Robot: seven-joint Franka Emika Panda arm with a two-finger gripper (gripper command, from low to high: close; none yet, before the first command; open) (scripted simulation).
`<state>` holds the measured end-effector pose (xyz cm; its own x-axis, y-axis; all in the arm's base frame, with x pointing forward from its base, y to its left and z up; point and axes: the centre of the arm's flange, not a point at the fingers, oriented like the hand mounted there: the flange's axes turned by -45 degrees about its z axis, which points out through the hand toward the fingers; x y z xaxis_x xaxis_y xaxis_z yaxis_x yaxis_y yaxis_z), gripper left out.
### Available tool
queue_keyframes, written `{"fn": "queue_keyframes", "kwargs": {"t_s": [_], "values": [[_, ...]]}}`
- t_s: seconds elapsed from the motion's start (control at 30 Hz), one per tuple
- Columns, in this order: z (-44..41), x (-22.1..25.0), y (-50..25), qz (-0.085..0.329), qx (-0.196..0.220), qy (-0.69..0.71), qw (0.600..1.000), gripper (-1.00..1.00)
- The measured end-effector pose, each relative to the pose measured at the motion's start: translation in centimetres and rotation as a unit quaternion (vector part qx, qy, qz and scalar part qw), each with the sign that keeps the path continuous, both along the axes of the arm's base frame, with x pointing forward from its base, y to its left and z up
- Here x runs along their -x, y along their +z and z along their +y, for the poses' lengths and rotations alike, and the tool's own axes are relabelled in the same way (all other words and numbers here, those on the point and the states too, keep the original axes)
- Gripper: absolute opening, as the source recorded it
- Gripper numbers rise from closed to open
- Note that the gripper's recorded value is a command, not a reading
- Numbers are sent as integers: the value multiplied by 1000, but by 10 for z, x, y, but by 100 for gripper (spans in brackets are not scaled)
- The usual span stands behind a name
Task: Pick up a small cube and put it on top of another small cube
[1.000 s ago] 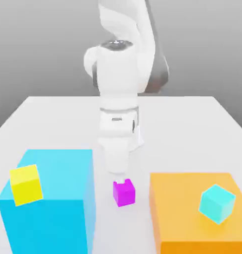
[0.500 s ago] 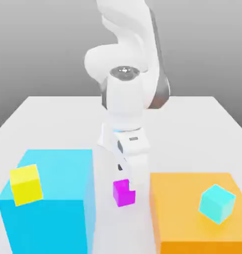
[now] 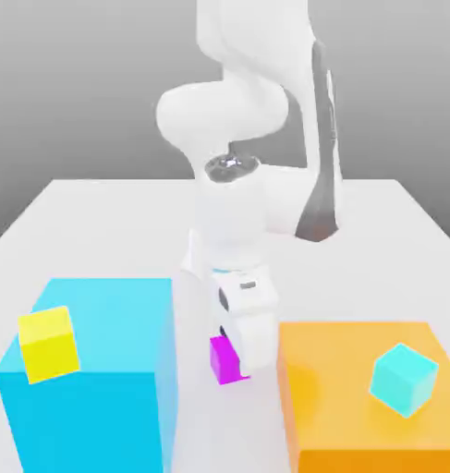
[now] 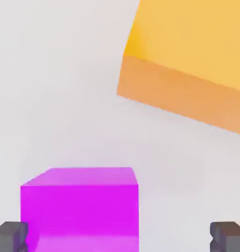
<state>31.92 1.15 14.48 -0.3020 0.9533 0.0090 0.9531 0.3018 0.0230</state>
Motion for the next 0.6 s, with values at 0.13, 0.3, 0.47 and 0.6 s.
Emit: {"fn": "queue_keyframes", "kwargs": {"t_s": [0.13, 0.3, 0.47, 0.6], "values": [[-2, 5, -14, 7, 6, 2, 1000, -100], [-2, 6, -16, 9, 7, 2, 1000, -100], [0, -1, 2, -1, -1, 0, 1000, -100], [2, -5, 19, -8, -6, -1, 1000, -100]]}}
